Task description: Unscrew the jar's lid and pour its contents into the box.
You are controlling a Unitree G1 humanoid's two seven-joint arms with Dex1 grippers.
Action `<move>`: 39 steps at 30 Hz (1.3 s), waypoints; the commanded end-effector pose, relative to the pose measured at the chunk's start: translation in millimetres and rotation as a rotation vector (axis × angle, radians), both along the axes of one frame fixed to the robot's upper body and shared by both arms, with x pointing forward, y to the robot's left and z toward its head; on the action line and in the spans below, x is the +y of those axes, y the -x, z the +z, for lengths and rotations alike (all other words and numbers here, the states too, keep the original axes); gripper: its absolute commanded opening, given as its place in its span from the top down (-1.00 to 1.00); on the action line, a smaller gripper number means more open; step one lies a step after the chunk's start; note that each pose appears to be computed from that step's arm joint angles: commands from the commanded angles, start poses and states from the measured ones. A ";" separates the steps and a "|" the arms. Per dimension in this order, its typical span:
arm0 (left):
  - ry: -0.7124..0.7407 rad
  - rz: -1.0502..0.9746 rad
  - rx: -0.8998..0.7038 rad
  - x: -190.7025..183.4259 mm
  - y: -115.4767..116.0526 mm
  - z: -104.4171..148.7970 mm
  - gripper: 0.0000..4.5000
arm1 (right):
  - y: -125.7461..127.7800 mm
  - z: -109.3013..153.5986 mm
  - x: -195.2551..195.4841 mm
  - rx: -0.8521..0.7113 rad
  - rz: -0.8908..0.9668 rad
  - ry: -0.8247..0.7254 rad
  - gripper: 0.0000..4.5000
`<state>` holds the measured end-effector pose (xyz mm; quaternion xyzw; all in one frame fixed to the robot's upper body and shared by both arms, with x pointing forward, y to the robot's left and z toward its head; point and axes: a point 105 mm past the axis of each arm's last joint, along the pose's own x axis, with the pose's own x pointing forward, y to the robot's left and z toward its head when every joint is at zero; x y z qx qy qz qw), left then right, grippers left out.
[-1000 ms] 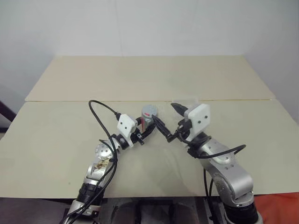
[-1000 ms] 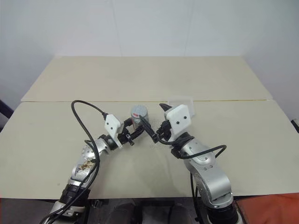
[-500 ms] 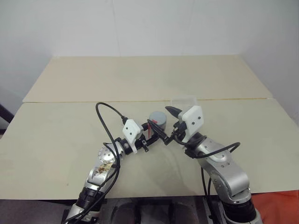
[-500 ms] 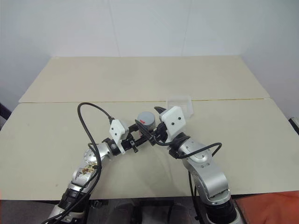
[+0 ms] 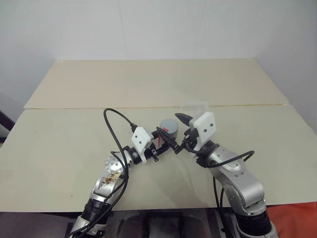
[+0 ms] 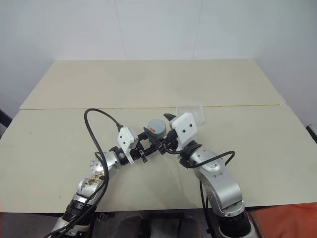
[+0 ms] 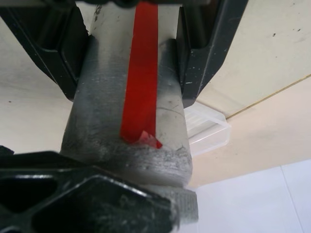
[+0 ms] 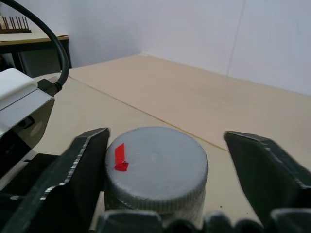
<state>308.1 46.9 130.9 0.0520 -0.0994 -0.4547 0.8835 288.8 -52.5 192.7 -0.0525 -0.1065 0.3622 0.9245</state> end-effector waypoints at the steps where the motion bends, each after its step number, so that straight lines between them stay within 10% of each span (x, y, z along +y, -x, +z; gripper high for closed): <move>1: 0.017 -0.012 -0.060 -2.6 2.8 13.6 0.12 | 3.3 9.3 -0.9 -0.026 0.017 -0.023 -0.45; 10: 0.007 -0.046 -0.063 -3.1 5.5 13.2 0.12 | 6.9 6.6 -4.4 -0.016 0.049 0.008 -0.25; 29: -0.045 -0.266 -0.124 -15.5 18.1 19.8 0.12 | 1.2 13.7 -12.2 0.037 0.994 0.193 -0.25; 39: -0.042 -0.259 -0.139 -17.6 16.4 22.0 0.12 | -18.0 17.2 -10.8 0.004 1.077 0.244 -0.25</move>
